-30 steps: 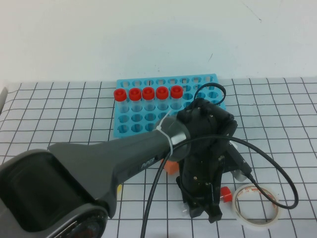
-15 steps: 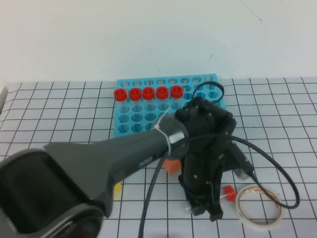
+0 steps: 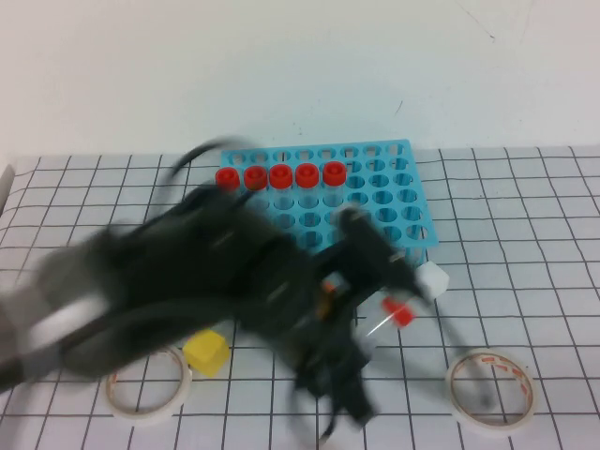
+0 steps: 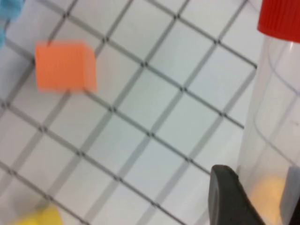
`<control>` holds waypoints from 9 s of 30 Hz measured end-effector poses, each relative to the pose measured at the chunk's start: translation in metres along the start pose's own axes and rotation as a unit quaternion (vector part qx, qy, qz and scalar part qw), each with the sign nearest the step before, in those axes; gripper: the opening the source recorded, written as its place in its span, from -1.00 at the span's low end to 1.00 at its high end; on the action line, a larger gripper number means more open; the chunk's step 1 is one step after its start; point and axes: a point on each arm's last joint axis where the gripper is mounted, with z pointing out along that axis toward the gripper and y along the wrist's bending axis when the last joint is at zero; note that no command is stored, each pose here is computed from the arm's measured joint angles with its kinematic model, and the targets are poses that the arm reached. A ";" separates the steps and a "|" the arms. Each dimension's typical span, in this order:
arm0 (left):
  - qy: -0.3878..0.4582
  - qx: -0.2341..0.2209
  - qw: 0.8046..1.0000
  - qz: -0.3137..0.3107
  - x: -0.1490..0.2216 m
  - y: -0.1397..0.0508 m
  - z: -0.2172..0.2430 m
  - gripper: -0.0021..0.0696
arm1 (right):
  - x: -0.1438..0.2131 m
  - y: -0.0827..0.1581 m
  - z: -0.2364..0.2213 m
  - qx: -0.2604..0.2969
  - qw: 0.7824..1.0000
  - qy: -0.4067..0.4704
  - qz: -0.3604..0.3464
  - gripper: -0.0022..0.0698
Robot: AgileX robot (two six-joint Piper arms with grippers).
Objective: Place the test tubes
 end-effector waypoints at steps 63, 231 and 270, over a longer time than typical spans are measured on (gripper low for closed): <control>-0.483 -0.016 0.849 -0.215 0.101 -0.002 -0.033 -0.34 | -0.027 0.133 0.268 -0.460 0.844 0.222 -0.165 0.00; -0.553 -0.201 0.804 -0.090 0.270 -0.008 -0.116 -0.95 | 0.089 -0.014 0.420 -0.078 0.970 0.044 -0.224 -0.15; -0.553 -0.201 0.804 -0.090 0.270 -0.008 -0.116 -0.95 | -0.107 0.065 0.130 -0.120 0.943 0.004 -0.309 -0.94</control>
